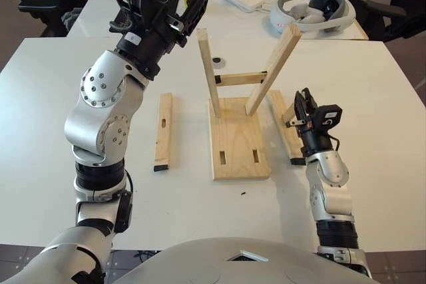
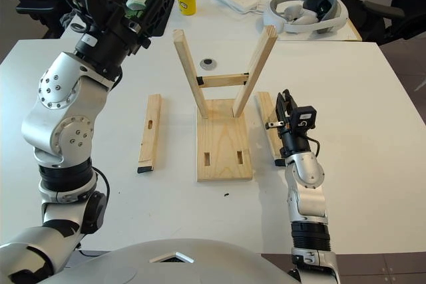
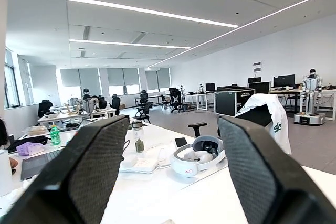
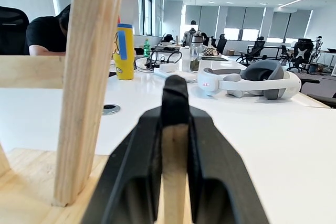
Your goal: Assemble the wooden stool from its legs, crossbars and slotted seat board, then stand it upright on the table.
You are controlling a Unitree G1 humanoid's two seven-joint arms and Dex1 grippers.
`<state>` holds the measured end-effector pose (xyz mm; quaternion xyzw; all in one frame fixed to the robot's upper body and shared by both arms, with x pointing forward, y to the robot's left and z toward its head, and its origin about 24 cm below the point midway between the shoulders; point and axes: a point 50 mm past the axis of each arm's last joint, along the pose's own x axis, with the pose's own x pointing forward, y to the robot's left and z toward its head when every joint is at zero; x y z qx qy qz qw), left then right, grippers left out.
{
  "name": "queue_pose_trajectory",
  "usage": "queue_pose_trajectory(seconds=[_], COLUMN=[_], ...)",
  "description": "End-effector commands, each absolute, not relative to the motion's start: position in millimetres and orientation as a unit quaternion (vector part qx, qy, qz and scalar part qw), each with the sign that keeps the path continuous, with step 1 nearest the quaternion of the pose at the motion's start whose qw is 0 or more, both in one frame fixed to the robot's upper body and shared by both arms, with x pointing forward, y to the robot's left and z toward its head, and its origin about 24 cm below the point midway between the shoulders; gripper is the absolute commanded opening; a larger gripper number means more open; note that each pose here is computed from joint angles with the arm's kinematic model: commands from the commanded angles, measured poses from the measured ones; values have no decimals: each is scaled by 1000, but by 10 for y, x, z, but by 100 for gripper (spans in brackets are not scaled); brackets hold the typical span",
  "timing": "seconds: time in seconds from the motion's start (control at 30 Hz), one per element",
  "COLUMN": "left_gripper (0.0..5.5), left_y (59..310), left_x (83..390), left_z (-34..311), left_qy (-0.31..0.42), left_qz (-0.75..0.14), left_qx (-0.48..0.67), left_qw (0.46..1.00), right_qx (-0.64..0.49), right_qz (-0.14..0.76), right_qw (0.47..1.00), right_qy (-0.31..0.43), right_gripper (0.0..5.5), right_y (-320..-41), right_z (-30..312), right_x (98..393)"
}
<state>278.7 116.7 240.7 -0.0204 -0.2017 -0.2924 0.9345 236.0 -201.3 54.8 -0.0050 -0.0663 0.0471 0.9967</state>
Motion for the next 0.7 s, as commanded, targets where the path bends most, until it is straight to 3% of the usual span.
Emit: queue_pose_trajectory(seconds=[0.03, 0.43, 0.47, 0.7], left_gripper=[314, 314, 314, 314], left_y=[1177, 1183, 1187, 1195], left_x=[2809, 2810, 2811, 2800], left_z=[2403, 2380, 2376, 2363], left_qy=[-189, -181, -181, -179], left_qz=[-301, -330, -331, -338], left_qx=[-28, -40, -40, -47], left_qw=[934, 925, 925, 923], right_qx=[8, -17, -18, -17], right_qz=[28, 28, 30, 39], right_qw=[998, 998, 998, 999], right_qy=[53, 48, 42, 22], right_gripper=[44, 44, 80, 181], right_y=[-2073, -2095, -2088, -2067], right_z=[72, 116, 134, 212], right_x=[2119, 2201, 2207, 2231])
